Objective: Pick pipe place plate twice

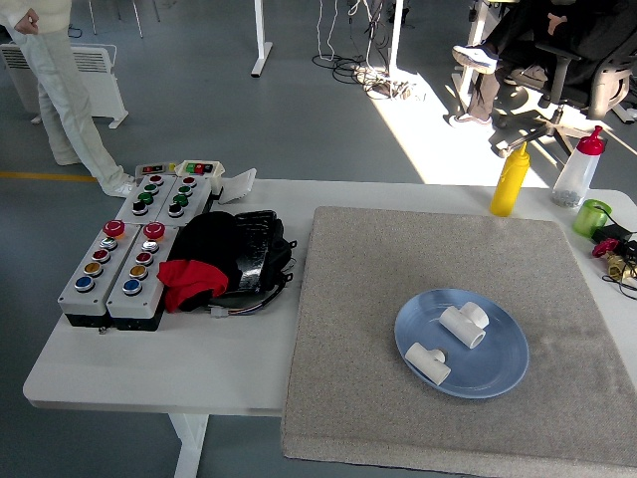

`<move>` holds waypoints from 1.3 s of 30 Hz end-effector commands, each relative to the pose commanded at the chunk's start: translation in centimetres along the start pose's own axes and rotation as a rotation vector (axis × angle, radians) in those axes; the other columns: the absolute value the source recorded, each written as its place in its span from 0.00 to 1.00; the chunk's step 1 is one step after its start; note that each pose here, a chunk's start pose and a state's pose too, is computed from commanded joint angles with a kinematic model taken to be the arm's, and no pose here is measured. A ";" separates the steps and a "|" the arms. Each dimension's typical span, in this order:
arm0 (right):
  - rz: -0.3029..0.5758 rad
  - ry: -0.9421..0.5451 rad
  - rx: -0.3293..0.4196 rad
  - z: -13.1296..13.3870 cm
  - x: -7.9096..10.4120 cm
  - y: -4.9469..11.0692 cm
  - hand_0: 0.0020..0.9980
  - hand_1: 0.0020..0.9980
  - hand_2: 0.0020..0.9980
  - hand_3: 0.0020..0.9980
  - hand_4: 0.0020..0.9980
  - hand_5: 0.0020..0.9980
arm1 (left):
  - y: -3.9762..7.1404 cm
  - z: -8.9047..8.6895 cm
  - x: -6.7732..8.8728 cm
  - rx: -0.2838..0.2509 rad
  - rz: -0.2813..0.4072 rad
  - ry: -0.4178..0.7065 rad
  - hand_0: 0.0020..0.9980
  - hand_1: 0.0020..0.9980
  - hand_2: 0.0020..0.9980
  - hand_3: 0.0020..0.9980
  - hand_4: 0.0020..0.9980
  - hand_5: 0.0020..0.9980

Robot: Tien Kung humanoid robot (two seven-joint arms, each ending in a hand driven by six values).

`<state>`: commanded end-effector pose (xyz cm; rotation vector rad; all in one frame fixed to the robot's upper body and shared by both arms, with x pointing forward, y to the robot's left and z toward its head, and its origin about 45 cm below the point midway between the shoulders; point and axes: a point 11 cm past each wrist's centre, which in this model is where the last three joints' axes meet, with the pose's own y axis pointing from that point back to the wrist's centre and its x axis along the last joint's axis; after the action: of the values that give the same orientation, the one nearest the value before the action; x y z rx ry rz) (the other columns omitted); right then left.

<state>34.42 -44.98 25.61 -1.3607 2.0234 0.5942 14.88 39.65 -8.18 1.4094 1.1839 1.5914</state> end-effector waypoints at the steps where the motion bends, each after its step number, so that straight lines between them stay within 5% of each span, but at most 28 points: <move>1: -0.003 -0.008 -0.004 0.0 0.3 0.2 0.74 0.69 0.71 0.72 0.52 0.49 | 0.0 -0.1 0.0 0.002 0.001 0.000 0.68 0.67 0.69 0.63 0.33 1.00; 12: -0.067 -0.011 -0.061 0.5 1.2 1.3 0.75 0.69 0.71 0.72 0.52 0.50 | -0.2 -0.6 0.2 0.014 0.006 -0.005 0.68 0.67 0.69 0.63 0.33 1.00; 39: -0.036 -0.129 -0.074 0.3 2.9 2.1 0.72 0.65 0.67 0.70 0.54 0.55 | -0.2 -0.5 0.3 0.010 0.007 -0.004 0.68 0.67 0.69 0.63 0.33 1.00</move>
<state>31.77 -45.95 23.41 -1.3622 1.8869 0.7283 14.34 39.87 -8.27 1.4235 1.1874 1.5886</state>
